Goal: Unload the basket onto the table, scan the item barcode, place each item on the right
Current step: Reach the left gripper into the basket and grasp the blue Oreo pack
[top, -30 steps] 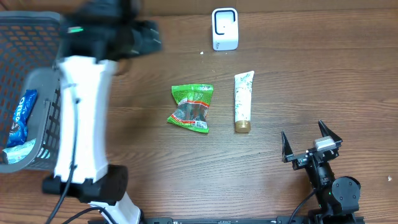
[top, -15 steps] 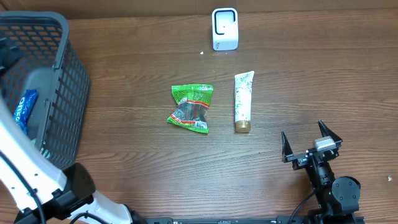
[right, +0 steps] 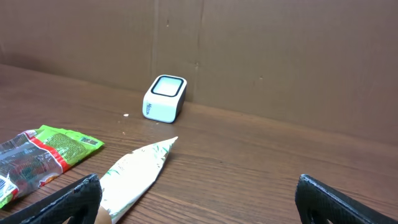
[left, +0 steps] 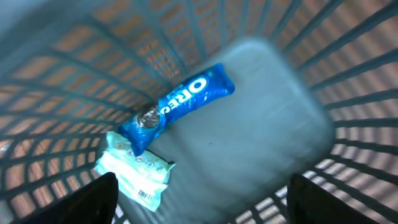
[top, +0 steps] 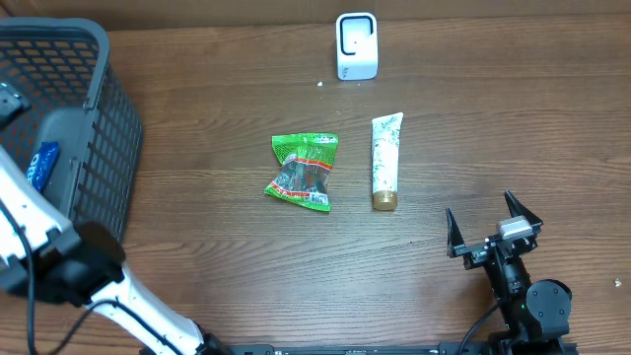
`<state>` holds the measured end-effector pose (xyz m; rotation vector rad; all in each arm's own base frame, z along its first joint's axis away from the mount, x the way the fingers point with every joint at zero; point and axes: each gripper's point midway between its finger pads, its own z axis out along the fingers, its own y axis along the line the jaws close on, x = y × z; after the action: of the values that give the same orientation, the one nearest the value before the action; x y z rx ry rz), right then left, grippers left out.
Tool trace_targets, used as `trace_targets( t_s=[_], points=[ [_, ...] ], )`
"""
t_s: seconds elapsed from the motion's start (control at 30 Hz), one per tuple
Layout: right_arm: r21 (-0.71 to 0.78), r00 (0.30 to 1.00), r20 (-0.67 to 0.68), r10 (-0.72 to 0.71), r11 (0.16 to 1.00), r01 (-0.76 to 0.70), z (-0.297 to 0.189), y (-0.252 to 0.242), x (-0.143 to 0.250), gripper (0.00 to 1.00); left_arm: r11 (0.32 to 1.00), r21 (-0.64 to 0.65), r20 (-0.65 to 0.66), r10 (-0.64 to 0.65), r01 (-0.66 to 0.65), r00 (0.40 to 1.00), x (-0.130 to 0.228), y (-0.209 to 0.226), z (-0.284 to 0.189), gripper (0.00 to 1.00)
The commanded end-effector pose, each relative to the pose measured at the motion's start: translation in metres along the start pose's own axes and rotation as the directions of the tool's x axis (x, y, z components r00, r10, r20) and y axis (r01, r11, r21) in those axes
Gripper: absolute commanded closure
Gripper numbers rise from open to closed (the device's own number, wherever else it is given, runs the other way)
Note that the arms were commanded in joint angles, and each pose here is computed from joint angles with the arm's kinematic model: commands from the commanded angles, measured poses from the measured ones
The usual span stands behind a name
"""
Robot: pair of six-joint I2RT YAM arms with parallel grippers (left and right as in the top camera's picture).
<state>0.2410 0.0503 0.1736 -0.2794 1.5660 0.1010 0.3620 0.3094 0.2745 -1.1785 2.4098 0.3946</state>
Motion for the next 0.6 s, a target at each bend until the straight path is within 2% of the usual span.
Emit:
trace_targets(
  t_s=[0.0, 0.1, 0.13, 0.23, 0.57],
  points=[
    [0.008, 1.000, 0.005, -0.001, 1.000, 0.001, 0.000, -0.001, 0.002, 0.00, 0.992, -0.050, -0.089, 0.109, -0.114, 0.990, 0.009, -0.001, 0.048, 0.22],
    [0.008, 1.000, 0.005, -0.001, 1.000, 0.001, 0.000, -0.001, 0.002, 0.00, 0.983, -0.121, -0.132, 0.119, -0.135, 0.984, 0.013, 0.005, 0.076, 0.21],
    [0.008, 1.000, 0.005, -0.001, 1.000, 0.001, 0.000, -0.001, 0.002, 0.00, 0.981, -0.136, -0.140, 0.120, -0.139, 0.983, 0.014, 0.006, 0.084, 0.14],
    [0.008, 1.000, 0.005, -0.001, 1.000, 0.001, 0.000, -0.001, 0.002, 0.00, 0.975, -0.165, -0.148, 0.127, -0.151, 0.981, 0.013, 0.007, 0.105, 0.11],
    [0.008, 1.000, 0.005, -0.001, 1.000, 0.001, 0.000, -0.001, 0.002, 0.00, 0.956, -0.188, -0.167, 0.195, -0.226, 0.966, 0.012, 0.002, 0.156, 0.14]
  ],
)
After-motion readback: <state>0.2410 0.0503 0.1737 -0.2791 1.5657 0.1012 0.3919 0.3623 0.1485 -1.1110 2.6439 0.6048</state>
